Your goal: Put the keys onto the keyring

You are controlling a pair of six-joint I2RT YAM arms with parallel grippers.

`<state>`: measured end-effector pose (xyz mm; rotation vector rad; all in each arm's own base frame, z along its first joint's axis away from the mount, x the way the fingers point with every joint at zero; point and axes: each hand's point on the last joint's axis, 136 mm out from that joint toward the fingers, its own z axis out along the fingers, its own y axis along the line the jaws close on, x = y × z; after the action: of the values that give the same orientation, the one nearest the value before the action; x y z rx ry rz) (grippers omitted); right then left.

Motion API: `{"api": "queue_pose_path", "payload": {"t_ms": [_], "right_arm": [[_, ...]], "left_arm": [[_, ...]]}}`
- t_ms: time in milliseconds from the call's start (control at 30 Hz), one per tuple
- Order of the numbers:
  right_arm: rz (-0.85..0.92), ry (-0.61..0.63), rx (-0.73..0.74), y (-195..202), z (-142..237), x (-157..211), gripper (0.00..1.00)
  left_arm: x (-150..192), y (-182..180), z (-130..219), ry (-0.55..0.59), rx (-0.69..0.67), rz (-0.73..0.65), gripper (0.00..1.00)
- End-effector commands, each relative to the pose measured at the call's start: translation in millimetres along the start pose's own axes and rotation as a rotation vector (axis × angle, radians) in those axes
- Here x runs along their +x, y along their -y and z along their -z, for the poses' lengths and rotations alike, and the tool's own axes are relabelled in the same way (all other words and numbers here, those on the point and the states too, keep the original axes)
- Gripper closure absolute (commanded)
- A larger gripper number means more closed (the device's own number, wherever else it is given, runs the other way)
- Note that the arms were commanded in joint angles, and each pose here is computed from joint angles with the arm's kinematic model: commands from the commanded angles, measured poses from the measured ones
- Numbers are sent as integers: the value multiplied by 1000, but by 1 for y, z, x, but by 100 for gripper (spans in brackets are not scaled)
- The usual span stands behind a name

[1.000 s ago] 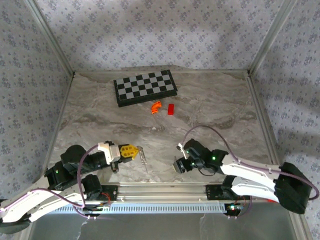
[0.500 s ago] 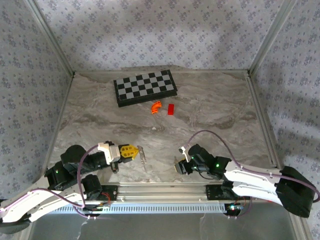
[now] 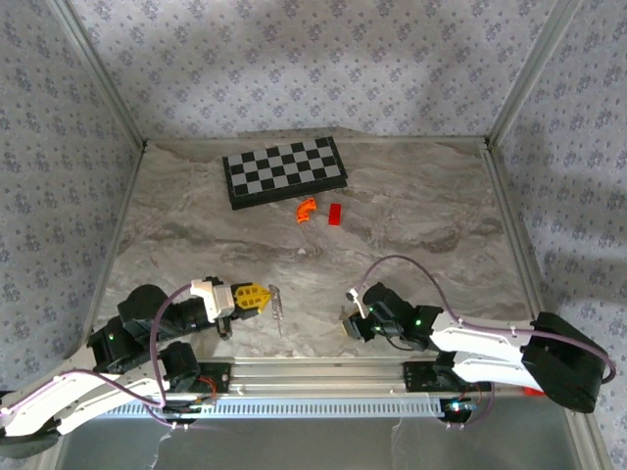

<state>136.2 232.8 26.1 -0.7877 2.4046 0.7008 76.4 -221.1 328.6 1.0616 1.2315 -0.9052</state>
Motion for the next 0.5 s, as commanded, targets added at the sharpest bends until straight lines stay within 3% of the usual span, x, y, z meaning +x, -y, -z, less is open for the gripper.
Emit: {"api": "queue_pose_path", "payload": {"t_ms": [0, 200, 467], "right_arm": [[29, 20, 9, -3, -1, -10, 77], [44, 8, 9, -5, -6, -10, 84], [65, 22, -2, -11, -6, -14, 82]], "left_arm": [[-18, 1, 4, 75, 2, 0, 100], [-17, 1, 4, 73, 2, 1, 100], [-17, 1, 4, 72, 4, 3, 100]]}}
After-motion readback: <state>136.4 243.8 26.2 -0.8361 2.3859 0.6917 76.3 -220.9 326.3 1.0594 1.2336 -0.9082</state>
